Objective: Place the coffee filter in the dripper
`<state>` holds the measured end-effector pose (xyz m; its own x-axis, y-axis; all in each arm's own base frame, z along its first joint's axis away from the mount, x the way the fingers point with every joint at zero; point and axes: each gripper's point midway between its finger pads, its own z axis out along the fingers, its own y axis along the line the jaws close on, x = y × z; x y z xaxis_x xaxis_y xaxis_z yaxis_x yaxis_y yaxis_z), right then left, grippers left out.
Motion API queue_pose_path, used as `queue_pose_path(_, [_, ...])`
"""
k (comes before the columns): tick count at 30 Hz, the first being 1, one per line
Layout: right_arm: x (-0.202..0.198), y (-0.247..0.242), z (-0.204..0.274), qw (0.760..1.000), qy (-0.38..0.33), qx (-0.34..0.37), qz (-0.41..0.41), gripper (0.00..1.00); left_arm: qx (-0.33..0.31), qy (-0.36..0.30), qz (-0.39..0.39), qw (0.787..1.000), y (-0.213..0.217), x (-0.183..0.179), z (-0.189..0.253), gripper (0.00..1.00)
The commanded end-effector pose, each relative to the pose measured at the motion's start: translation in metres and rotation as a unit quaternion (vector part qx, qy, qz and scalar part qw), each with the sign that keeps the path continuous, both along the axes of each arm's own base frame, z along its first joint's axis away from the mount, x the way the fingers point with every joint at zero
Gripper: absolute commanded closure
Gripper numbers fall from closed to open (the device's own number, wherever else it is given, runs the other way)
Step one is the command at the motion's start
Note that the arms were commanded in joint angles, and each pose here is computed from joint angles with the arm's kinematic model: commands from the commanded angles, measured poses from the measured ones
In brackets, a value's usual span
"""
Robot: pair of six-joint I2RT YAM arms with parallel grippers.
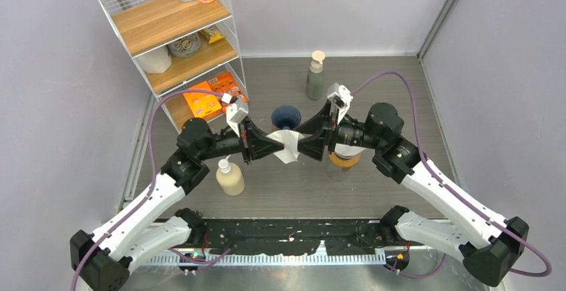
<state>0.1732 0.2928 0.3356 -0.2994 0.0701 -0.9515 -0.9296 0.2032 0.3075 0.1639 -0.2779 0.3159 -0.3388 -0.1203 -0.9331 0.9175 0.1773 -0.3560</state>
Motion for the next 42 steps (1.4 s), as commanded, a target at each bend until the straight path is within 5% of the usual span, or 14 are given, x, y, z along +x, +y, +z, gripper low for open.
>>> queue_pose_path(1, [-0.009,-0.002,0.025,0.998,-0.047,0.027,0.015,0.36,-0.016,-0.032,-0.006,0.999,-0.001,-0.001,0.024,1.0])
queue_pose_path(12, [-0.014,0.005,0.022,0.998,-0.045,0.02,0.051,0.55,-0.024,-0.037,-0.026,0.999,-0.004,-0.005,0.029,1.0])
queue_pose_path(20, [-0.016,0.008,0.022,0.996,-0.046,0.018,0.067,0.9,-0.022,-0.029,-0.037,0.999,-0.008,-0.004,0.028,1.0])
queue_pose_path(24, [-0.014,0.006,0.024,0.997,-0.049,0.019,0.057,0.95,-0.025,-0.024,-0.032,0.999,-0.009,-0.002,0.028,1.0])
queue_pose_path(29, [-0.008,0.004,0.024,0.998,-0.042,0.018,0.033,0.95,-0.024,-0.014,-0.024,0.999,-0.009,0.001,0.029,0.76])
queue_pose_path(35, [0.02,-0.003,0.005,0.998,0.014,-0.026,-0.054,0.95,0.001,0.001,0.061,0.998,0.002,0.024,0.021,0.01])
queue_pose_path(42, [0.081,-0.028,-0.029,0.953,0.125,-0.101,-0.256,0.95,0.063,0.027,0.202,0.977,0.027,0.065,-0.005,0.0])
